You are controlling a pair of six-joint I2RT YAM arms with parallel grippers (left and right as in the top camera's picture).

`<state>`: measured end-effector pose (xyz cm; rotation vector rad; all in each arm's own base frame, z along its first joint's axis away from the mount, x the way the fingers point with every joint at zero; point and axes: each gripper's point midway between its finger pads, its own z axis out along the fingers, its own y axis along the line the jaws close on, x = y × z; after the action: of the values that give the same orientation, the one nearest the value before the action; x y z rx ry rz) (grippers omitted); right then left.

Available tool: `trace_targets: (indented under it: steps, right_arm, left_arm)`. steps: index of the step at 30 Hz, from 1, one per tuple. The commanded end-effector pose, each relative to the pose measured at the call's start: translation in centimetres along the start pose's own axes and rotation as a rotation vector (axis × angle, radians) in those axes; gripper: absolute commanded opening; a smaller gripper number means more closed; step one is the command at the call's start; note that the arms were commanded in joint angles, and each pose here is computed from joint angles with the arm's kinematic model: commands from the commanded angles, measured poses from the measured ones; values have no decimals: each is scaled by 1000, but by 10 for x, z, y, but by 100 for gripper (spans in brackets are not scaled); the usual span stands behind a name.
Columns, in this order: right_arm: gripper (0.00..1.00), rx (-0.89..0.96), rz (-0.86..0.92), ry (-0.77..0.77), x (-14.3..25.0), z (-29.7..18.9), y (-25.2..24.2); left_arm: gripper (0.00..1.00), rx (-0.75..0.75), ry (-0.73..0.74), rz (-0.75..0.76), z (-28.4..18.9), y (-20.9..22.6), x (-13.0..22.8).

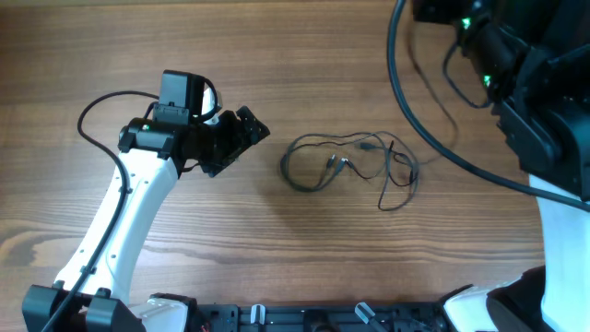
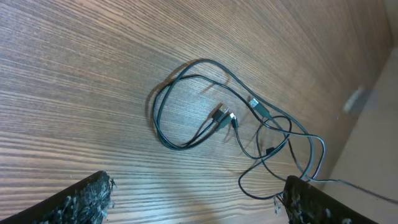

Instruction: Untangle cables

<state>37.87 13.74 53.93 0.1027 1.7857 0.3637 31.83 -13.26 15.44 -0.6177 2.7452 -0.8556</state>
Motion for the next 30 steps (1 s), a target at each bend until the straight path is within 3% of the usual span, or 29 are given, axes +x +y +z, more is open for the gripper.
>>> trace_targets:
  steps: [1, 5, 9, 15, 18, 21, 26, 30]
  right_arm:
    - [4, -244, 137, 147, 25, 1, 44]
    - [4, -329, 132, 307, 62, 9, 60]
    - [4, -278, 123, 427, 96, 27, 53]
    - [4, -161, 216, 619, 155, 63, 41]
    - [4, -112, 211, 704, 184, 76, 34]
    - [4, -99, 222, 765, 204, 86, 34]
    - [4, -131, 392, 830, 216, 96, 51]
    - [4, -136, 489, 839, 214, 98, 59]
  left_arm:
    - [91, -14, -2, 8, 3, 4, -3]
    - [91, -31, -17, 8, 3, 7, -5]
    - [92, 16, 15, 9, 3, -1, 0]
    - [85, 465, 194, 113, -23, -77, 19]
    - [84, 599, 214, 182, -39, -97, 19]
    - [83, 609, 205, 193, -40, -99, 17]
    - [83, 610, 202, 204, -40, -99, 17]
    - [88, 627, 156, 342, -40, -100, 16]
